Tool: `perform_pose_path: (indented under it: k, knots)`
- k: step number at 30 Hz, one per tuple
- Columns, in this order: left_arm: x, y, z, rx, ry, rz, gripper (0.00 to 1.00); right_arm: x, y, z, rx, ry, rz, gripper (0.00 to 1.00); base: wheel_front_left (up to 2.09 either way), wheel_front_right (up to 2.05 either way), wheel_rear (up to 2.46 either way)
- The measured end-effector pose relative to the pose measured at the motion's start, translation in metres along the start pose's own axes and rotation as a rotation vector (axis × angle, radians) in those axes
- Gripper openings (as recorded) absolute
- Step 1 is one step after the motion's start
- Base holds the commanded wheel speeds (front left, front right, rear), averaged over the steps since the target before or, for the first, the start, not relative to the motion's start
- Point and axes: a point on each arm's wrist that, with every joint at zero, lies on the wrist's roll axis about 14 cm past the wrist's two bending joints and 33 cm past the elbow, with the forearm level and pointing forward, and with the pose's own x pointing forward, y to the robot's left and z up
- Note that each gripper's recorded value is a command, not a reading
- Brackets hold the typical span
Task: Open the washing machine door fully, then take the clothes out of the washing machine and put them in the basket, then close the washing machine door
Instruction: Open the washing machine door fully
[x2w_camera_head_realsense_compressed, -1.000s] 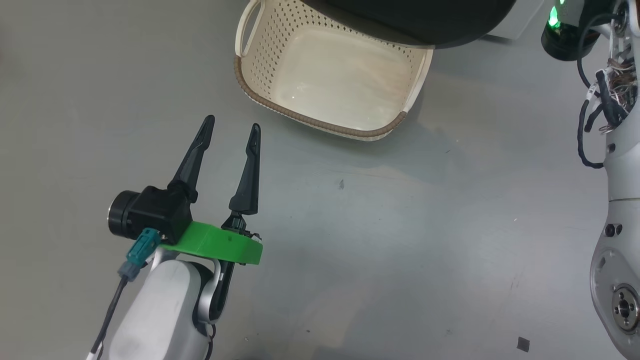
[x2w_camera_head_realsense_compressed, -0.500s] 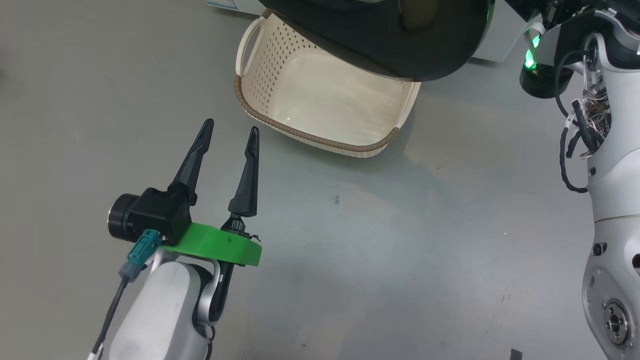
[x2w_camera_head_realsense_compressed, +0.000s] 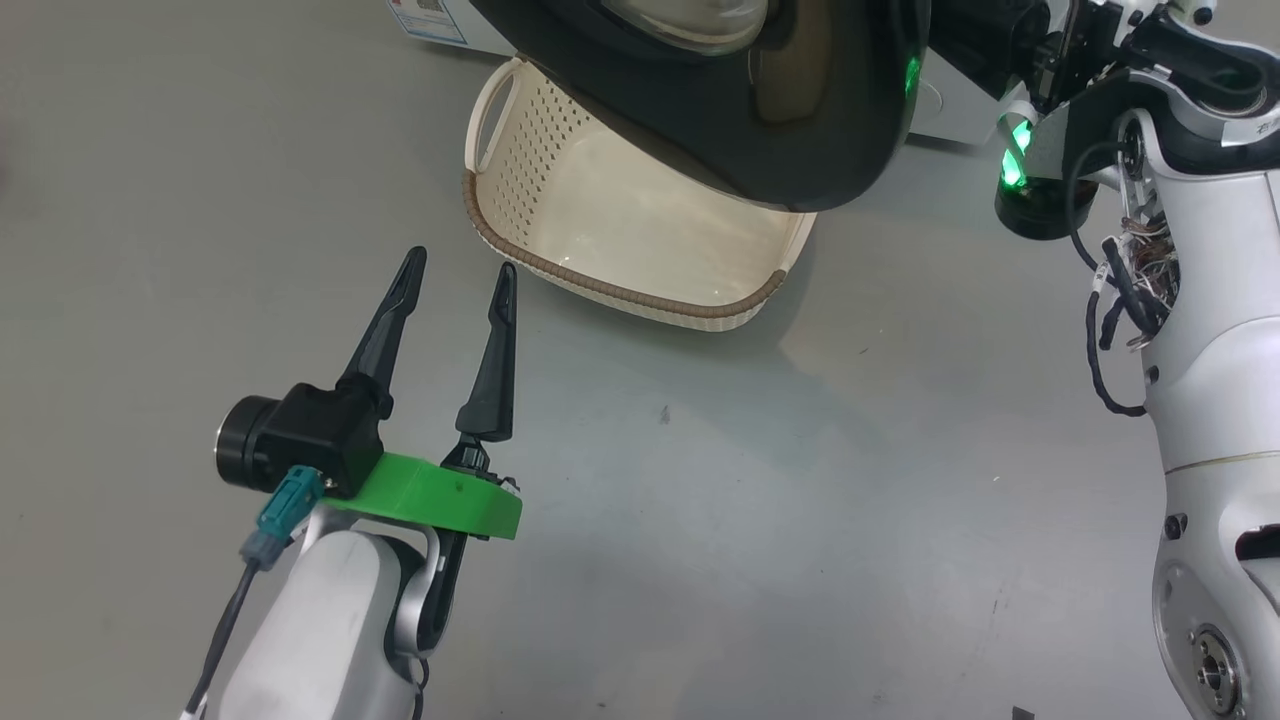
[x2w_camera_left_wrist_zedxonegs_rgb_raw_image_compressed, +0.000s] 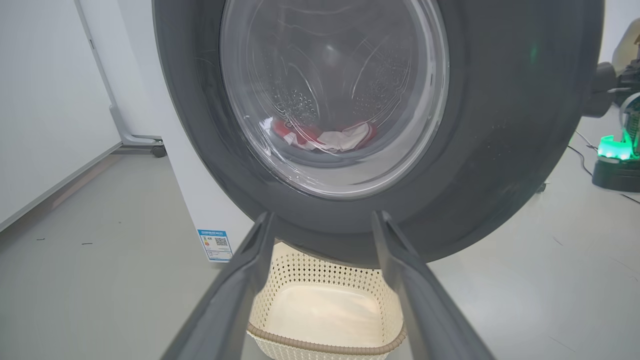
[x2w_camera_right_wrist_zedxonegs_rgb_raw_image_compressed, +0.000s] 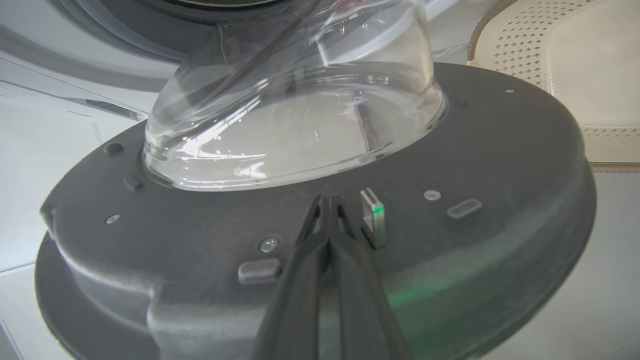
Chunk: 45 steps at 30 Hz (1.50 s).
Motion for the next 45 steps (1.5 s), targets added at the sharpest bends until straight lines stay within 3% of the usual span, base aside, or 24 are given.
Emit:
perform_pose_path:
  k: [29,45]
  knots:
    - [-0.020,-0.003,0.007,0.004,-0.006,0.000,1.00,0.011,0.004,-0.114,0.054,0.344,0.047,0.00,0.00,0.00,0.00]
    - [-0.025,-0.002,0.007,0.007,-0.005,0.005,1.00,0.018,0.006,-0.163,0.054,0.457,0.058,0.00,0.00,0.00,0.00]
